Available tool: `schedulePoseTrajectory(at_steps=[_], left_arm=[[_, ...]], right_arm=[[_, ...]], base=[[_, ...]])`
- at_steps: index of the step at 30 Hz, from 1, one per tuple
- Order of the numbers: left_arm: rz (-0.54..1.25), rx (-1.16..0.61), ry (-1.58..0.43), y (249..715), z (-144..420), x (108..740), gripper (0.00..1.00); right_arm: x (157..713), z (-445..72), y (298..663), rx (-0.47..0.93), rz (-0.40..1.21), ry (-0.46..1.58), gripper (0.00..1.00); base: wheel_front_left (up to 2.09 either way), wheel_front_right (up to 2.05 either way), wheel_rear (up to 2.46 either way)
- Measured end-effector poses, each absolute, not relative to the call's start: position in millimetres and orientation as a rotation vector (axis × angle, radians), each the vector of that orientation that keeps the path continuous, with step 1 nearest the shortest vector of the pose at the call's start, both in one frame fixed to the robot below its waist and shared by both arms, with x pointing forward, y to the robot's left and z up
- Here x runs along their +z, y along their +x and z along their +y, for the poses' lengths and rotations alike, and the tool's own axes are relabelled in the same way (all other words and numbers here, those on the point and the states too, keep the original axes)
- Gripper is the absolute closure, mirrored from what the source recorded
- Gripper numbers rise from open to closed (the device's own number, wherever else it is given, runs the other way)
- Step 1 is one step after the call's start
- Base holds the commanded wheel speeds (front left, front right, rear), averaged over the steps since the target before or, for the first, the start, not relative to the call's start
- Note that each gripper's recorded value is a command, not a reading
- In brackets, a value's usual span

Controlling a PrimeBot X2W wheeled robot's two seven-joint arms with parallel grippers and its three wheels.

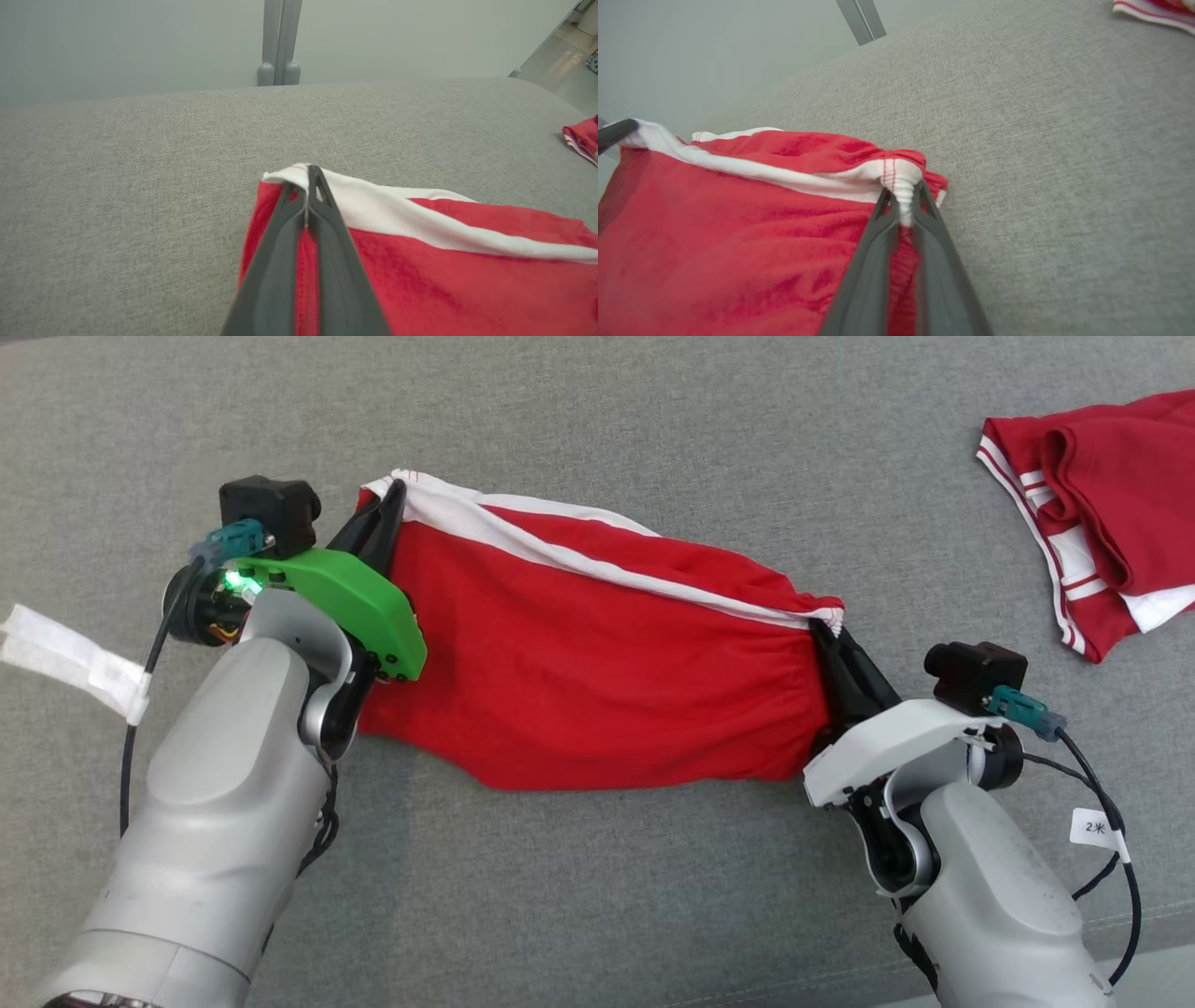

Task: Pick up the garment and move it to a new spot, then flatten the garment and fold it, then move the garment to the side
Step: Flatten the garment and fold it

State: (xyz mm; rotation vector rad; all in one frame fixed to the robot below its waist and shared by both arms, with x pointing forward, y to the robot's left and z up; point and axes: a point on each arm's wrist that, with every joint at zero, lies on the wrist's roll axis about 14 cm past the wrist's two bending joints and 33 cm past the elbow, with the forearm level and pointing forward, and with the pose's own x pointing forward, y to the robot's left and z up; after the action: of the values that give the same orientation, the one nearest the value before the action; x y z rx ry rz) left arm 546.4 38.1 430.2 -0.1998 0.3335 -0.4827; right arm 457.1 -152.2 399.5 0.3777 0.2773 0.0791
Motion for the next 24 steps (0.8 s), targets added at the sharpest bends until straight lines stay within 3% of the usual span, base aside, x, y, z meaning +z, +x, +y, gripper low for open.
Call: schedulePoseTrajectory(at_steps=[9,10,11,12,13,14,24], left_arm=[[0.385,-0.475,-0.165,561.8,30.7,411.8,1.0],[0.39,-0.476,-0.164,562.4,29.3,410.3,1.0],[0.395,-0.474,-0.166,563.0,28.4,408.7,1.0],[0.395,-0.472,-0.169,563.5,27.4,408.5,0.71],[0.394,-0.471,-0.169,563.9,26.6,408.4,0.62],[0.389,-0.469,-0.17,564.5,26.2,409.0,0.0],[0.339,-0.461,-0.171,562.9,27.4,421.7,0.0]], right_arm=[[395.6,-156.2,465.2,0.069,0.273,0.378,1.0],[395.1,-157.2,465.5,0.066,0.272,0.376,0.99],[394.1,-157.7,465.5,0.064,0.274,0.377,0.91],[394.1,-158.4,465.9,0.061,0.272,0.377,0.65],[394.8,-159.3,466.7,0.058,0.268,0.378,0.38],[395.8,-160.1,467.8,0.057,0.263,0.378,0.0],[411.0,-163.1,469.4,0.046,0.208,0.397,0.0]], base=[[0.0,0.0,0.0],[0.0,0.0,0.0],[0.0,0.0,0.0],[0.0,0.0,0.0],[0.0,0.0,0.0],[0.0,0.0,0.0],[0.0,0.0,0.0]])
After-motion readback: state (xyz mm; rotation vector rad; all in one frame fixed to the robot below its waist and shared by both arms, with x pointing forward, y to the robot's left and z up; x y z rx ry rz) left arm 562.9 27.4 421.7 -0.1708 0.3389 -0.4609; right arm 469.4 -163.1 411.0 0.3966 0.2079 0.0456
